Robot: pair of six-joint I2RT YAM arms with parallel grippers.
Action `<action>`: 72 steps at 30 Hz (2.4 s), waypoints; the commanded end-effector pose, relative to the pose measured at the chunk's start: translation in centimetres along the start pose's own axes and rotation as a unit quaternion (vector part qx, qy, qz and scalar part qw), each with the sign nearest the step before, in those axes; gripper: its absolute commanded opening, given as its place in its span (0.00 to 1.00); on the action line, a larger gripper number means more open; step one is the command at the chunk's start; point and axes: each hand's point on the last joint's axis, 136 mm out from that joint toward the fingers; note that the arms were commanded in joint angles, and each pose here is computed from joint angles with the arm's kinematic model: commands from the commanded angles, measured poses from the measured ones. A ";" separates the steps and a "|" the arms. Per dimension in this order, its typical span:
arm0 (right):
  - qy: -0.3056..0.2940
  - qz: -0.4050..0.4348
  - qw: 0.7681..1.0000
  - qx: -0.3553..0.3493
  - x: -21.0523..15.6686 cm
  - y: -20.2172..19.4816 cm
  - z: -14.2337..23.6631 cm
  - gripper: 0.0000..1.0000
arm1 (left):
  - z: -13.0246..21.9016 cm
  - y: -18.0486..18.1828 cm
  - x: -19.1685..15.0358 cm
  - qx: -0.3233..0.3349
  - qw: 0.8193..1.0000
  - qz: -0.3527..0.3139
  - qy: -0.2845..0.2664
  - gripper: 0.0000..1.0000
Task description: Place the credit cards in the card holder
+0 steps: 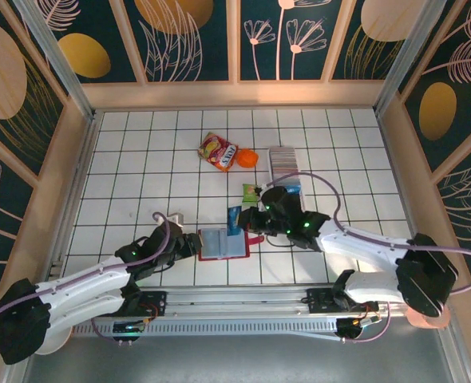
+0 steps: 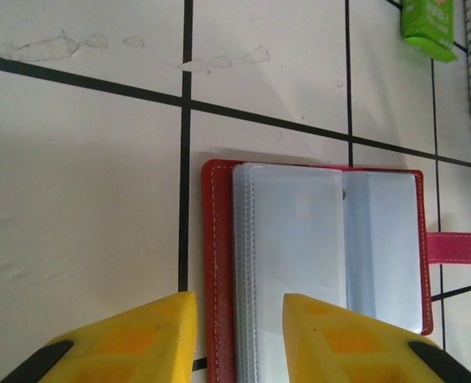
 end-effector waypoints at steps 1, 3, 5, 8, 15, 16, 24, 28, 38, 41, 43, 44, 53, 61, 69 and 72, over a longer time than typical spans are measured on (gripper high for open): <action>-0.008 -0.026 0.999 0.030 -0.2 1.1 -1.5 0.00 | 0.0 -1.5 0.4 -0.023 1.000 0.007 0.000 0.32; -0.004 -0.026 0.999 0.020 -0.7 0.7 -2.2 0.00 | -0.1 -1.5 0.1 -0.027 1.000 0.014 0.004 0.30; 0.004 -0.026 1.000 0.006 -1.5 -0.1 -2.7 0.00 | -0.2 -1.6 0.0 -0.034 0.999 0.019 0.006 0.29; 0.016 -0.031 0.999 -0.016 -2.6 -1.6 -3.4 0.00 | -0.2 -1.7 0.0 -0.035 0.999 0.019 0.007 0.26; 0.027 -0.033 0.998 -0.039 -4.2 -3.5 -4.2 0.00 | -0.6 -1.0 -0.5 -0.023 0.999 0.019 0.017 0.23; 0.026 -0.036 0.998 -0.037 -4.2 -3.6 -4.3 0.00 | -0.7 -0.9 -0.6 -0.021 0.999 0.017 0.019 0.22; 0.035 -0.043 0.998 -0.028 -4.7 -3.7 -5.4 0.00 | -1.1 -0.2 -1.0 -0.004 1.000 0.008 0.026 0.18; 0.033 -0.047 0.998 -0.021 -4.6 -3.6 -5.5 0.00 | -1.3 0.3 -1.2 0.007 1.000 0.005 0.030 0.17; 0.045 -0.055 0.997 -0.029 -5.7 -4.6 -6.0 0.00 | -1.6 1.0 -1.8 0.016 0.999 0.004 0.039 0.13; 0.048 -0.058 0.997 -0.026 -6.0 -4.6 -6.2 0.00 | -1.6 1.1 -1.8 0.018 0.999 0.004 0.039 0.11; 0.050 -0.061 0.997 -0.020 -6.1 -4.3 -6.3 0.00 | -1.6 1.3 -1.9 0.021 0.999 0.002 0.040 0.10; 0.051 -0.061 0.997 -0.019 -6.2 -4.3 -6.4 0.00 | -1.7 1.5 -2.0 0.023 0.999 0.002 0.040 0.09; 0.067 -0.065 0.996 -0.015 -7.2 -4.3 -6.6 0.00 | -1.8 2.2 -2.3 0.038 0.998 -0.001 0.044 0.05; 0.072 -0.067 0.995 -0.013 -7.4 -4.3 -6.9 0.00 | -2.0 2.4 -2.4 0.043 0.998 -0.004 0.048 0.03; 0.072 -0.060 0.996 -0.012 -7.1 -3.8 -7.7 0.00 | -2.2 2.9 -2.8 0.049 0.997 -0.005 0.053 0.02; 0.066 -0.062 0.996 -0.019 -6.9 -4.0 -7.8 0.00 | -2.2 3.0 -2.9 0.049 0.997 -0.005 0.054 0.02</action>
Point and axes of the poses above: each hand's point on the last joint's axis, 136 mm out from that joint toward the fingers, its own z axis back along the fingers, its own y axis along the line the jaws close on, x = y × z, and after that the axes turned 1 degree about -z, right-handed
